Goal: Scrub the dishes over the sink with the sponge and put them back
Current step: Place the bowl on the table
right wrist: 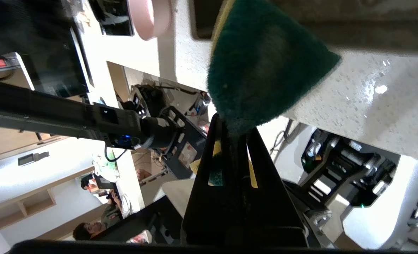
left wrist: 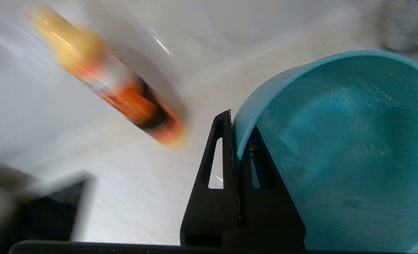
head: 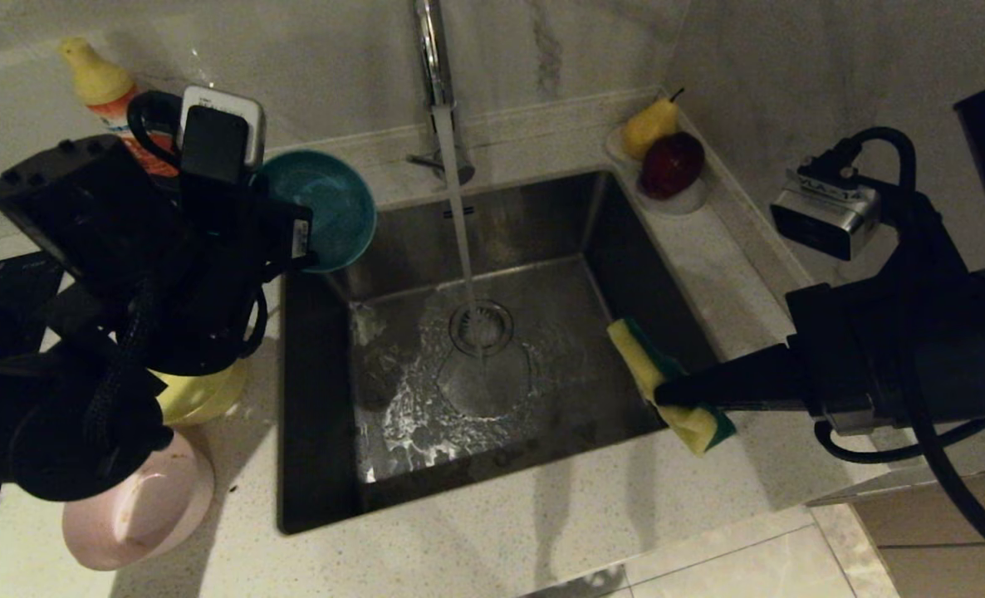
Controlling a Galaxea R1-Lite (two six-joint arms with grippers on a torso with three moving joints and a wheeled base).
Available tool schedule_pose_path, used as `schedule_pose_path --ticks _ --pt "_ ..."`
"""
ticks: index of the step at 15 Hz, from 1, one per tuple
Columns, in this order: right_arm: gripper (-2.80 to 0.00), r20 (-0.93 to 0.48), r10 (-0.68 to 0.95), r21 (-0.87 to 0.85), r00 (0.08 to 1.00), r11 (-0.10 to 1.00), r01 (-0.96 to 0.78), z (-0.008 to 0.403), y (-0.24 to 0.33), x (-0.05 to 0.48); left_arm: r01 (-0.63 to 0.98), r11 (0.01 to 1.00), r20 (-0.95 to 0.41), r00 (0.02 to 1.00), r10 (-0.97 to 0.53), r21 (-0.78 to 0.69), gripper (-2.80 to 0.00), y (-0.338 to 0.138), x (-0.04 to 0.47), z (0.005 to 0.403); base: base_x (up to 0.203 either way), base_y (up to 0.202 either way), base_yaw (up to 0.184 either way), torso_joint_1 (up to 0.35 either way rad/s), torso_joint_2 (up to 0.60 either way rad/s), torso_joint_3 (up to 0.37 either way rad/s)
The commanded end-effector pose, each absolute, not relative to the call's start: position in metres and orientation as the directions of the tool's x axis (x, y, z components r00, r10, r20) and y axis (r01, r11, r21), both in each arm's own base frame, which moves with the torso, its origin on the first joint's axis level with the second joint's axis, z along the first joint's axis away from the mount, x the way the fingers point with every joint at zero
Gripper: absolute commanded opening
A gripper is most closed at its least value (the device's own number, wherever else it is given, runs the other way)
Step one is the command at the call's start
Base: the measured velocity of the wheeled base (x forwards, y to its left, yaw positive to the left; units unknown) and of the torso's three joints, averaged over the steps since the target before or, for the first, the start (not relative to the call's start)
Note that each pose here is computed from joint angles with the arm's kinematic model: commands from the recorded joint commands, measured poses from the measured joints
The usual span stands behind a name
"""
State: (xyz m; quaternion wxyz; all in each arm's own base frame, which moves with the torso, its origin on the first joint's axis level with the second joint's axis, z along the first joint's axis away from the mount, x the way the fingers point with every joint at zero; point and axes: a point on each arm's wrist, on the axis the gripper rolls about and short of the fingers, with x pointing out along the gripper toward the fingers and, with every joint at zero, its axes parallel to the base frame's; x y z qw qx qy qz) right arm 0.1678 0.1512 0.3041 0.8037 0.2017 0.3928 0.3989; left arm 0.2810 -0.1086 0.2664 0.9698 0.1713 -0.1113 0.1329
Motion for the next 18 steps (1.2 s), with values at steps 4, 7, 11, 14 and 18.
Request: schedule_pose_path --ticks 4,7,11,14,18 --pt "-2.80 -0.488 0.793 0.641 0.366 0.610 -0.466 0.299 0.145 0.162 -0.177 0.980 -0.096 0.981 0.169 -0.089 -2.80 -0.093 0.261 0.318 0.000 0.000 0.000 0.000 0.00 0.000" --pt "-2.80 -0.490 0.791 0.641 0.367 0.612 -0.463 0.297 0.141 0.156 -0.183 0.949 -0.199 0.971 0.134 -0.255 -2.80 -0.075 0.239 0.344 0.000 0.000 0.000 0.000 0.00 0.000" --pt "-2.80 -0.511 0.784 0.641 0.353 0.621 -0.451 0.293 0.138 0.151 -0.318 0.864 -0.250 0.940 0.233 -0.391 -2.80 -0.030 0.210 0.367 0.000 0.000 0.000 0.000 0.00 0.000" --pt "-2.80 -0.526 0.775 0.638 0.350 0.632 -0.441 0.290 0.137 0.151 -0.480 0.775 -0.243 0.877 0.414 -0.411 -2.80 0.012 0.195 0.371 0.000 0.000 0.000 0.000 0.00 0.000" --pt "-2.80 -0.542 0.767 0.630 0.344 0.642 -0.437 0.289 0.135 0.148 -0.662 0.613 -0.303 0.746 0.593 -0.432 -2.80 0.063 0.180 0.362 0.000 0.000 0.000 0.000 0.00 0.000"
